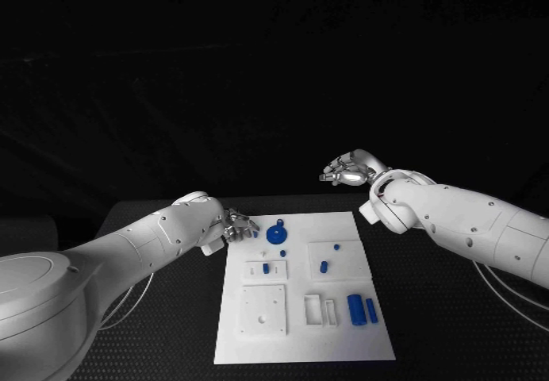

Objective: Assemble the parts on the task board

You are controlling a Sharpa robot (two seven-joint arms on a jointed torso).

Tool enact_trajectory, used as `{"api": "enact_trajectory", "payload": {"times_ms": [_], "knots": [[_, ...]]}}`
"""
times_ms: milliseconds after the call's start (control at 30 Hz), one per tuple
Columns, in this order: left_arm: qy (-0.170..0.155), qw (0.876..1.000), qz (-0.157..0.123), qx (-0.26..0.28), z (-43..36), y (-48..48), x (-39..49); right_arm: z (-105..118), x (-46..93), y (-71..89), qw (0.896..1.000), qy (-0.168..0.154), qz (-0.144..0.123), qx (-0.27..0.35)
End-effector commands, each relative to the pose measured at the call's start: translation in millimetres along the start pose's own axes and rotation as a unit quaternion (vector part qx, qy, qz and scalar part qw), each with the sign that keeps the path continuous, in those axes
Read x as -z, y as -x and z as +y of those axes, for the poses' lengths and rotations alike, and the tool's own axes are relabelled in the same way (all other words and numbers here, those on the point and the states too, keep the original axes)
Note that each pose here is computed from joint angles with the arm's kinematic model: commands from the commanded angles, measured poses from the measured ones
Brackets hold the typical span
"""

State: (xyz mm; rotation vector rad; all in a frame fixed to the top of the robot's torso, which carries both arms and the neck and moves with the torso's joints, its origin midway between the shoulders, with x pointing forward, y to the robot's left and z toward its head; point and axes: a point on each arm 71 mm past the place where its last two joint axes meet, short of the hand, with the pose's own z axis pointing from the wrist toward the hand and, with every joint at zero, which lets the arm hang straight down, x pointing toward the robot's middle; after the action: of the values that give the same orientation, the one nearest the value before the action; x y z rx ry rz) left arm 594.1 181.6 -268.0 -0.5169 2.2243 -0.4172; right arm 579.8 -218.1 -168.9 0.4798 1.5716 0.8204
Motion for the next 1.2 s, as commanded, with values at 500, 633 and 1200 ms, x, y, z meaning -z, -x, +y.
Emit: {"api": "enact_trajectory", "payload": {"times_ms": [500, 633, 1200], "knots": [[-0.012, 1.0, 0.014, -0.001, -5.3, -5.3, -0.6, 2.4, -0.7, -1.9, 1.0, 0.007, 0.005, 0.0], [-0.013, 1.0, 0.016, 0.0, -4.8, -5.2, -0.5, 2.3, -0.8, -1.9, 1.0, 0.006, 0.005, 0.0], [-0.01, 1.0, 0.019, 0.006, -2.3, -4.3, -0.4, 2.4, -1.0, -2.1, 1.0, 0.006, 0.006, 0.0]]}}
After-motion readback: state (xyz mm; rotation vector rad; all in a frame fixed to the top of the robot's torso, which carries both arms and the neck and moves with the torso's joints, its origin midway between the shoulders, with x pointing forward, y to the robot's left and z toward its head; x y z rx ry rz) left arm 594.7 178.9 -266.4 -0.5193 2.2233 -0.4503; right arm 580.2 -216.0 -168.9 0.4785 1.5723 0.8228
